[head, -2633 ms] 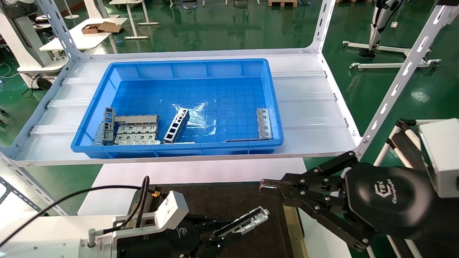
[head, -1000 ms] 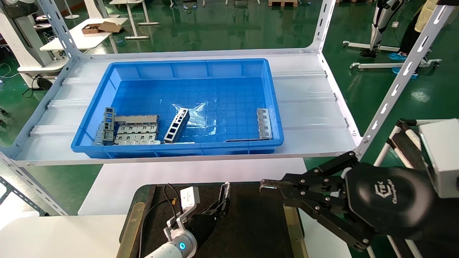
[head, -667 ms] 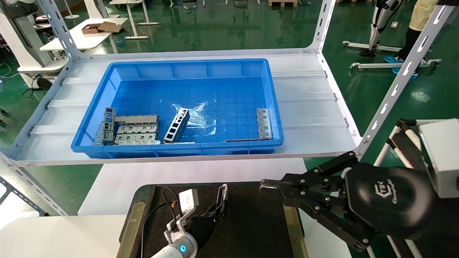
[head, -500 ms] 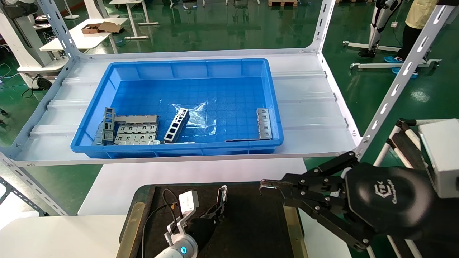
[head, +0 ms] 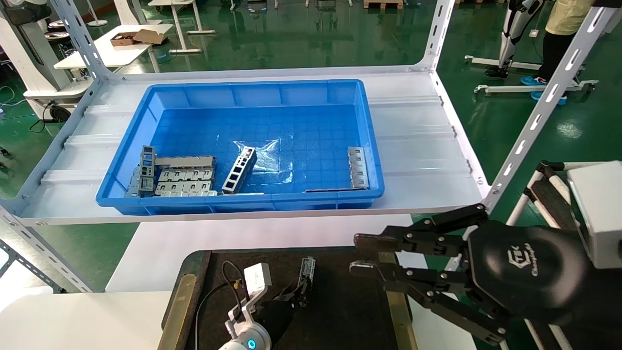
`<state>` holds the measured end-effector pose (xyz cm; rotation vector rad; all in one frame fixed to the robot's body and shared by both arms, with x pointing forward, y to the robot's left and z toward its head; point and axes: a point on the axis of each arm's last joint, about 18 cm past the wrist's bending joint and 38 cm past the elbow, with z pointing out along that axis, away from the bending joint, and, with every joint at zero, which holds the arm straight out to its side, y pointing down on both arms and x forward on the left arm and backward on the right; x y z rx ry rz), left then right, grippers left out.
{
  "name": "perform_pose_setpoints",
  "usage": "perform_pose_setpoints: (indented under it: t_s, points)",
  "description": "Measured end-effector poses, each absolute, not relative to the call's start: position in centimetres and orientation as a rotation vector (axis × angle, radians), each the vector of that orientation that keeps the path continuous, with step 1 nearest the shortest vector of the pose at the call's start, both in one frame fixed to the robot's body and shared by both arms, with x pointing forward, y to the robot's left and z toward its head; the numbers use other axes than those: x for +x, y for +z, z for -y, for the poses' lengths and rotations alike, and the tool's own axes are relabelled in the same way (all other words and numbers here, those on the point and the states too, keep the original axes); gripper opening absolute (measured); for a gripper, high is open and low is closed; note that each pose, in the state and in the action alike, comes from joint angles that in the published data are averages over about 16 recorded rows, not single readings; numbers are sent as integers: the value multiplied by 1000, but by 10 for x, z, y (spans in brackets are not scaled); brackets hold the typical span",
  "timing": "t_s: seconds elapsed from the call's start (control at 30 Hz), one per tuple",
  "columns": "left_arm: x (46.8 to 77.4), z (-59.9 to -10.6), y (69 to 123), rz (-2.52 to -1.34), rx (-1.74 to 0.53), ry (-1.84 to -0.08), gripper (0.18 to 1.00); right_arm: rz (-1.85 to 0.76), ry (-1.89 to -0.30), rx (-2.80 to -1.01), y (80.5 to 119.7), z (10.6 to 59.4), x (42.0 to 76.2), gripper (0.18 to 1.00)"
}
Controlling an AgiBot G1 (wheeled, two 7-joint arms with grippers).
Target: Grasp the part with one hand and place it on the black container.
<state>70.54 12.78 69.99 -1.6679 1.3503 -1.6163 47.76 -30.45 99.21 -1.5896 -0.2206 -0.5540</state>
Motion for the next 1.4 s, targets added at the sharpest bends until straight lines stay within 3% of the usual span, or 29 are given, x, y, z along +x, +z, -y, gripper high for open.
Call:
perform_pose_setpoints:
  t_s: [0.2,0.5,1.03,1.4]
  points:
    - [704,-127,707,-1371,-1638,-1632,466,221,-554,-1590,992,305,478,353]
    - [691,-135,731,-1491,-1472,-1689,634,221,-554,-1590,992,305,478,536]
    - [634,-182,771,-1923,-897,-1647,916,221,-554,-1590,992,305,478,884]
    - [601,-226,785,-2121,-539,-1568,992,221,-554,-1590,992,305,478,982]
